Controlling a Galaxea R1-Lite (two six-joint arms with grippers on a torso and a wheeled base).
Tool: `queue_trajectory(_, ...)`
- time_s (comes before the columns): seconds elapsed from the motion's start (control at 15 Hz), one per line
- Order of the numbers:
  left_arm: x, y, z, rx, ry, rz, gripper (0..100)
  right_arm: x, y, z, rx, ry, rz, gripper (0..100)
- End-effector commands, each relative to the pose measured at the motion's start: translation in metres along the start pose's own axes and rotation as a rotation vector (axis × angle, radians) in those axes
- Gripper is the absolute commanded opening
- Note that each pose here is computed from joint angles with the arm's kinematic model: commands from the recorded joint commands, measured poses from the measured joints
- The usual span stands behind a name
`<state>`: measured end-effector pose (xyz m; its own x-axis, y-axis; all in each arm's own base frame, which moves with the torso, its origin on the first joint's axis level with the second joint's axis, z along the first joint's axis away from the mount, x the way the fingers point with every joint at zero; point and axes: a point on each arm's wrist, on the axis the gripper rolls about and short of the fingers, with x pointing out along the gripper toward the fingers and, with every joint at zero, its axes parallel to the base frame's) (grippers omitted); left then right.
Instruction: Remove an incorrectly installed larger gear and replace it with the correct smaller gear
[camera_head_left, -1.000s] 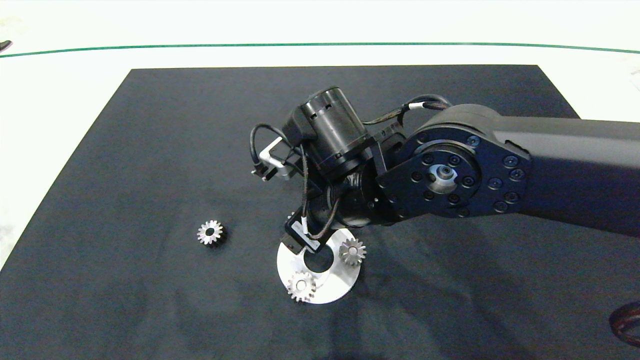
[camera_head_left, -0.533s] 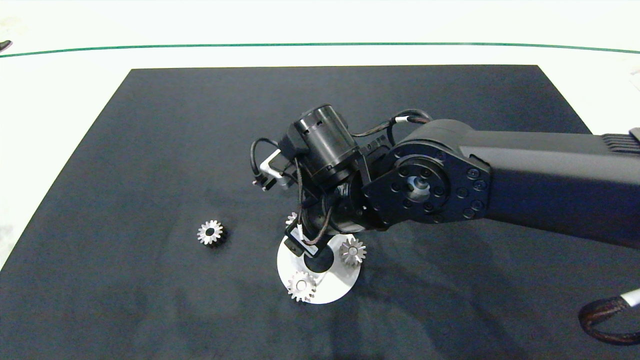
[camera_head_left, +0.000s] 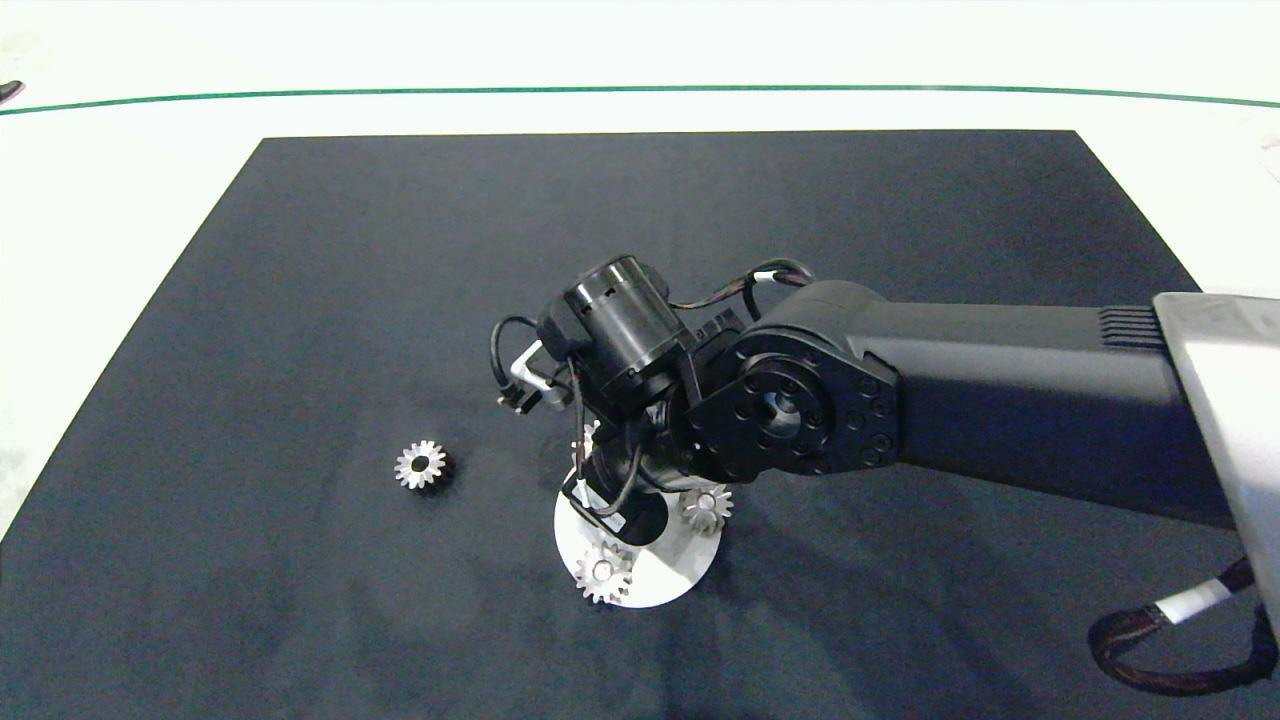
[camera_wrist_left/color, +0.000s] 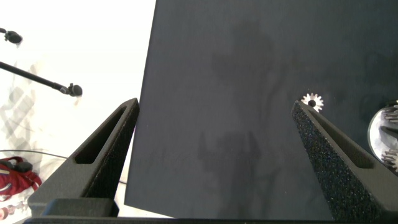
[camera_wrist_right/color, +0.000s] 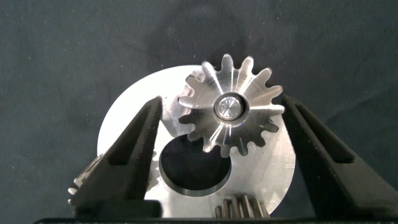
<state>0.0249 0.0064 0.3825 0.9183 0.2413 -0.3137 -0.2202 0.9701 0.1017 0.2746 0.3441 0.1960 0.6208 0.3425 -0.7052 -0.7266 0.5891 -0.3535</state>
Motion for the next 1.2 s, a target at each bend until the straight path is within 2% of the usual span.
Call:
queue_trajectory(0.07,-0.002,0.0,-0.001,0.002,0.001,-0.002,100,-0.002,-0.001,0.0,-0.002,0.003,-0.003,68)
queue_trajectory(0.27,-0.004,0.0,-0.002,0.002,-0.005,-0.003,100,-0.008,-0.003,0.004,0.01,-0.033,-0.012,62)
queue_trajectory(0.47,-0.005,0.0,-0.002,0.003,-0.007,-0.004,100,-0.002,-0.003,0.009,0.041,-0.131,-0.041,56)
queue_trajectory(0.53,-0.005,0.0,-0.002,0.003,-0.007,-0.004,100,0.0,-0.003,0.008,0.044,-0.138,-0.047,55)
queue_trajectory(1.2,-0.004,0.0,-0.003,0.003,-0.004,-0.004,100,0.005,0.0,0.003,0.034,-0.114,-0.041,34)
